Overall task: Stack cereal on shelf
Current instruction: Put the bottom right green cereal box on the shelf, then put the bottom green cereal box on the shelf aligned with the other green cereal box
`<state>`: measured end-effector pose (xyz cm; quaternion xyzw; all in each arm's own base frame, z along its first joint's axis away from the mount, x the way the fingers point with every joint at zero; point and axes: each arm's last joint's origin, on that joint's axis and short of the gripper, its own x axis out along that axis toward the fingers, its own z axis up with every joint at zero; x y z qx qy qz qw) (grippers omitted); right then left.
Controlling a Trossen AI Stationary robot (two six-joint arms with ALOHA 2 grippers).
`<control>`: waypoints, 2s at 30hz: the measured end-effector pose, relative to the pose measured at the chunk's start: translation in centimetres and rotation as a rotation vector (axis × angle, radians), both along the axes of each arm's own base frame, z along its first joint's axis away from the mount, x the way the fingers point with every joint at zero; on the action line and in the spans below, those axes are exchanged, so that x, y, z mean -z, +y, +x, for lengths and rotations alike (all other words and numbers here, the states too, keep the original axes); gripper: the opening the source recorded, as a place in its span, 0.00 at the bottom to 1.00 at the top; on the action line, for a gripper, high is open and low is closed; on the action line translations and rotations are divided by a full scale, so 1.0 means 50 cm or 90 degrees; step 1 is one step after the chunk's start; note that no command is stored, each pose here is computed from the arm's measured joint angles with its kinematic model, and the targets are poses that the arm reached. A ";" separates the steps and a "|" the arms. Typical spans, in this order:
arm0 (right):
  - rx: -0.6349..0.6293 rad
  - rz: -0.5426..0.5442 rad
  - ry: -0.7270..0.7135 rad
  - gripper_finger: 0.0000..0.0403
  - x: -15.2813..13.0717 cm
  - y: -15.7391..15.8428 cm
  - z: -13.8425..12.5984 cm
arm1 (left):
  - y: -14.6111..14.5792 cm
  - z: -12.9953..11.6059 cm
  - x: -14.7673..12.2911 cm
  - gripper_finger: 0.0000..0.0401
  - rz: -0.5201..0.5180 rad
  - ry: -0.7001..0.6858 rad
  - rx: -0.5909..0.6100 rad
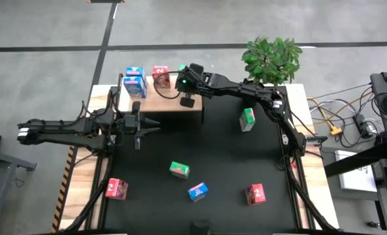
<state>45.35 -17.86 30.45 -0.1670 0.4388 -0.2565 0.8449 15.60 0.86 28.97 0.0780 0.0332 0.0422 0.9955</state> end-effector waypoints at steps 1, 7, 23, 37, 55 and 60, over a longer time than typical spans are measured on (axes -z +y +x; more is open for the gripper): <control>0.000 -0.005 -0.004 0.02 0.000 -0.001 0.001 | 0.000 0.000 0.000 0.19 0.000 0.000 0.000; 0.000 0.000 0.015 0.02 0.009 0.001 -0.001 | 0.000 0.000 0.000 0.19 0.000 0.000 0.000; 0.009 0.001 0.032 0.02 0.017 -0.015 -0.010 | 0.000 0.000 0.001 0.19 0.002 0.005 0.000; 0.009 0.002 0.026 0.02 0.019 -0.024 -0.011 | 0.000 0.000 0.001 0.19 0.011 0.006 0.001; -0.005 0.007 -0.005 0.02 -0.015 0.024 -0.010 | 0.000 0.000 0.002 0.19 0.011 0.006 0.001; -0.046 0.019 -0.010 0.02 -0.060 0.109 -0.021 | 0.000 0.000 0.003 0.19 0.009 0.010 0.001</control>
